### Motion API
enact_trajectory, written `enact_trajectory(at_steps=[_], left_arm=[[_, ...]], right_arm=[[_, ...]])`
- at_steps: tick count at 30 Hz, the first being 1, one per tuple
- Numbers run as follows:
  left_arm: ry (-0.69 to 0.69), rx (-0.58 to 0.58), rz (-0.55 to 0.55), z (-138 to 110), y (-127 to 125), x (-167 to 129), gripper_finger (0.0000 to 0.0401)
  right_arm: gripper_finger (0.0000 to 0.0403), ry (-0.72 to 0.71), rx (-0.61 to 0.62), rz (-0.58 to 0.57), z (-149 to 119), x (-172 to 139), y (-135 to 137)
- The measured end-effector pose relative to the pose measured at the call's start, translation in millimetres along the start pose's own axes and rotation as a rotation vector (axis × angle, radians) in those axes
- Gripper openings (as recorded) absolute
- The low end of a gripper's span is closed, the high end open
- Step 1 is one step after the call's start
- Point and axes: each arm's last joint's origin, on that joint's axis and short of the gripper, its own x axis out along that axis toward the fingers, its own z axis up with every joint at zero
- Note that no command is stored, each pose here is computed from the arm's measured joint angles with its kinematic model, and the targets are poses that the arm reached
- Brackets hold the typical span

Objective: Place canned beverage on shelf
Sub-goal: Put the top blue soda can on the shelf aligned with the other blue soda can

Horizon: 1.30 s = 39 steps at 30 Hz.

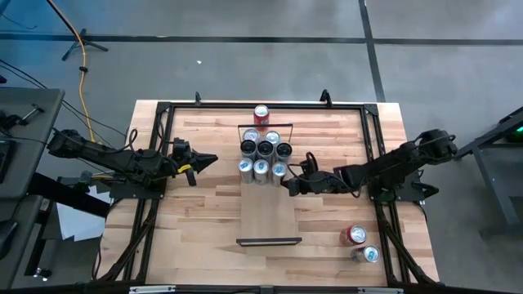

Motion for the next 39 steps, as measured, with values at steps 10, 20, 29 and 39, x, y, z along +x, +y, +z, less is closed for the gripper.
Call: enact_trajectory(at_steps=[10, 20, 29, 39], left_arm=[[-0.022, 0.02, 0.033, 1, 1, 0, 0.0], [-0.02, 0.023, 0.038, 0, 1, 0, 0.0], [0.094, 0.028, 0.058, -10, 7, -1, 0.0], [0.194, 0.057, 0.135, -20, 16, -3, 0.0]], right_arm=[[0.0, 0.008, -0.011, 0.025, 10, 4, 0], [0.0, 0.161, -0.094, 0.074, 8, -5, 4], [0.0, 0.048, -0.047, -0.052, 14, -12, -3], [0.0, -0.033, -0.025, -0.068, 20, -10, 1]])
